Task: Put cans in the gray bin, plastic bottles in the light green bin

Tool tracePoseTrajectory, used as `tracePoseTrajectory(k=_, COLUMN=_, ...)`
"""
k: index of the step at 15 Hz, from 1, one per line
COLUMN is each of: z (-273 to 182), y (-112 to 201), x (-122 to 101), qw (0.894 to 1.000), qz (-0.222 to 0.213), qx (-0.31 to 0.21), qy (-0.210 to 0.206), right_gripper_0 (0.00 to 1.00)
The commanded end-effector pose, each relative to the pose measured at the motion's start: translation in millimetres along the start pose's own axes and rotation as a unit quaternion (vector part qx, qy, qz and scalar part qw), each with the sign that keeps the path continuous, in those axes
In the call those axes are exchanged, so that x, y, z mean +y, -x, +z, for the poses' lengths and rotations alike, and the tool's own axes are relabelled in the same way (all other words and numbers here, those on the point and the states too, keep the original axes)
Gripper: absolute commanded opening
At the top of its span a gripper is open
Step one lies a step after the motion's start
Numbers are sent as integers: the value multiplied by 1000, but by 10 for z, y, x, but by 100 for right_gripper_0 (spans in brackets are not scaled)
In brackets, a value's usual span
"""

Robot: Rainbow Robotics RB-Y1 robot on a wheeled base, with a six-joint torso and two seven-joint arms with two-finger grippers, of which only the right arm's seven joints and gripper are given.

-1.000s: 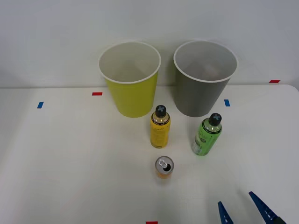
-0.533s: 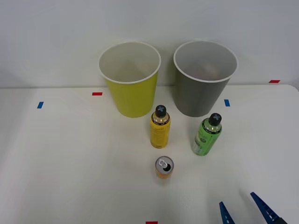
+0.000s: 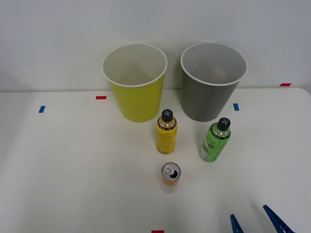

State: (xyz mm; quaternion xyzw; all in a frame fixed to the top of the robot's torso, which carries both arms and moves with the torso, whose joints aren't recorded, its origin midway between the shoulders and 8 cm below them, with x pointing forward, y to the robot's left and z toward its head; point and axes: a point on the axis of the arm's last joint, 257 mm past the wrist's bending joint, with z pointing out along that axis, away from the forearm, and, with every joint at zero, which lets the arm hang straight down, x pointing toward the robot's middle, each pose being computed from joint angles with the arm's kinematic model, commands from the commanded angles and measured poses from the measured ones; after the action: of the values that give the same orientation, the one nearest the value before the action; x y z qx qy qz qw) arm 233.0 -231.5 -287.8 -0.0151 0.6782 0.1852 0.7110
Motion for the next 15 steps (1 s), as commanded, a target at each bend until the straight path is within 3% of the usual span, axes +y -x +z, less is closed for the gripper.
tracePoseTrajectory(k=1, z=-27, y=30, x=39, qw=1000, qz=-3, qx=-8, qy=1, right_gripper_0=100)
tracePoseTrajectory(k=8, z=-94, y=216, x=-205, qw=992, qz=-110, qx=-34, qy=-42, right_gripper_0=100)
tracePoseTrajectory(k=15, z=-227, y=187, x=-267, qw=992, qz=-106, qx=-27, qy=-68, right_gripper_0=100)
